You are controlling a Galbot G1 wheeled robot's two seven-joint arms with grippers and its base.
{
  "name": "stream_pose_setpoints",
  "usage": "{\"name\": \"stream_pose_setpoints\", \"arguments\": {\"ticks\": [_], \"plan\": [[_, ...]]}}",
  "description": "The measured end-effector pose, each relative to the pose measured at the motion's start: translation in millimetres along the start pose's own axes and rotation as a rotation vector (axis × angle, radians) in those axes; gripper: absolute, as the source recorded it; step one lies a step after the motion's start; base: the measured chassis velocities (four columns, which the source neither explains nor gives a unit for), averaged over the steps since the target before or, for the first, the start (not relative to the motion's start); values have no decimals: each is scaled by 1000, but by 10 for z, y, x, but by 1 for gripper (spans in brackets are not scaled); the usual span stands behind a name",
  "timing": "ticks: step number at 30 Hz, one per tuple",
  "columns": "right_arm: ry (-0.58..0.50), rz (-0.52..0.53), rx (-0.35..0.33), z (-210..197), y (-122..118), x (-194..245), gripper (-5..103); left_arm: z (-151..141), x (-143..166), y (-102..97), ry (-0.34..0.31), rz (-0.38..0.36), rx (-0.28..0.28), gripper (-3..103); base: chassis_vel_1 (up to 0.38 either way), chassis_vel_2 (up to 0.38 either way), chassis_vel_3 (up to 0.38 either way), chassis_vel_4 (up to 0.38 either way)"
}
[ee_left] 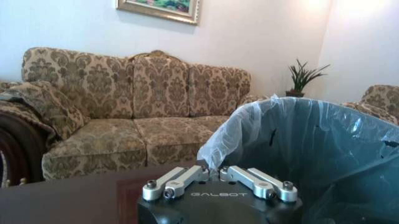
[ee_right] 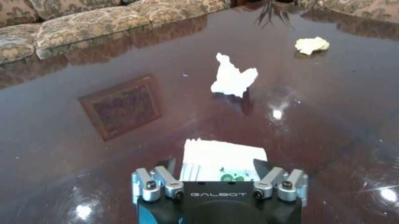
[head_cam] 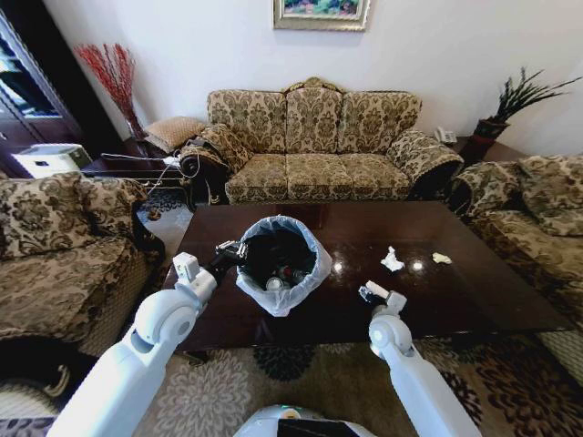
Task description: Move to the front of the table and place the trash on the table into the trash bin.
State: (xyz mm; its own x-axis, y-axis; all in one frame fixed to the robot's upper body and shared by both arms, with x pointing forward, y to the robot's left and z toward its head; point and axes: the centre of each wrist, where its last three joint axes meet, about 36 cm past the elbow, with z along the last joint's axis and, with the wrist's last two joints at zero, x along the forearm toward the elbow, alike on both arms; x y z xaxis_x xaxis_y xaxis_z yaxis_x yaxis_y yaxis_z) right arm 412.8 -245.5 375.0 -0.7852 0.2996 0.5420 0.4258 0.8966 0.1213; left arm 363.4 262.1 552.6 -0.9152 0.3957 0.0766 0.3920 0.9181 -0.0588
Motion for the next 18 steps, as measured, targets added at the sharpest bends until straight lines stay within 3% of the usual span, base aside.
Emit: {"name": "stream_pose_setpoints", "arguments": {"ticks": [2, 5, 6, 9, 11, 14, 18], "plan": [[1, 4, 0, 10, -16, 0, 79, 3, -2, -5, -2, 2, 2, 3, 0, 0, 0, 0], [1, 10, 2, 34, -63, 7, 62, 18, -1, -15, -2, 3, 8, 3, 0, 0, 0, 0], [1, 10, 2, 34, -63, 7, 62, 18, -1, -15, -2, 3, 8, 3, 0, 0, 0, 0], [-4, 18, -1, 29, -104, -9, 46, 27, 13, -24, -2, 4, 11, 3, 0, 0, 0, 0], [-6, 23, -2, 30, -117, -19, 46, 28, 17, -24, -2, 3, 12, 3, 0, 0, 0, 0], [-10, 30, -1, 57, -149, -41, 30, 28, 32, -26, -4, 2, 12, 3, 0, 0, 0, 0], [-14, 37, -2, 89, -173, -58, 19, 35, 39, -24, -4, 1, 12, 3, 0, 0, 0, 0]]}}
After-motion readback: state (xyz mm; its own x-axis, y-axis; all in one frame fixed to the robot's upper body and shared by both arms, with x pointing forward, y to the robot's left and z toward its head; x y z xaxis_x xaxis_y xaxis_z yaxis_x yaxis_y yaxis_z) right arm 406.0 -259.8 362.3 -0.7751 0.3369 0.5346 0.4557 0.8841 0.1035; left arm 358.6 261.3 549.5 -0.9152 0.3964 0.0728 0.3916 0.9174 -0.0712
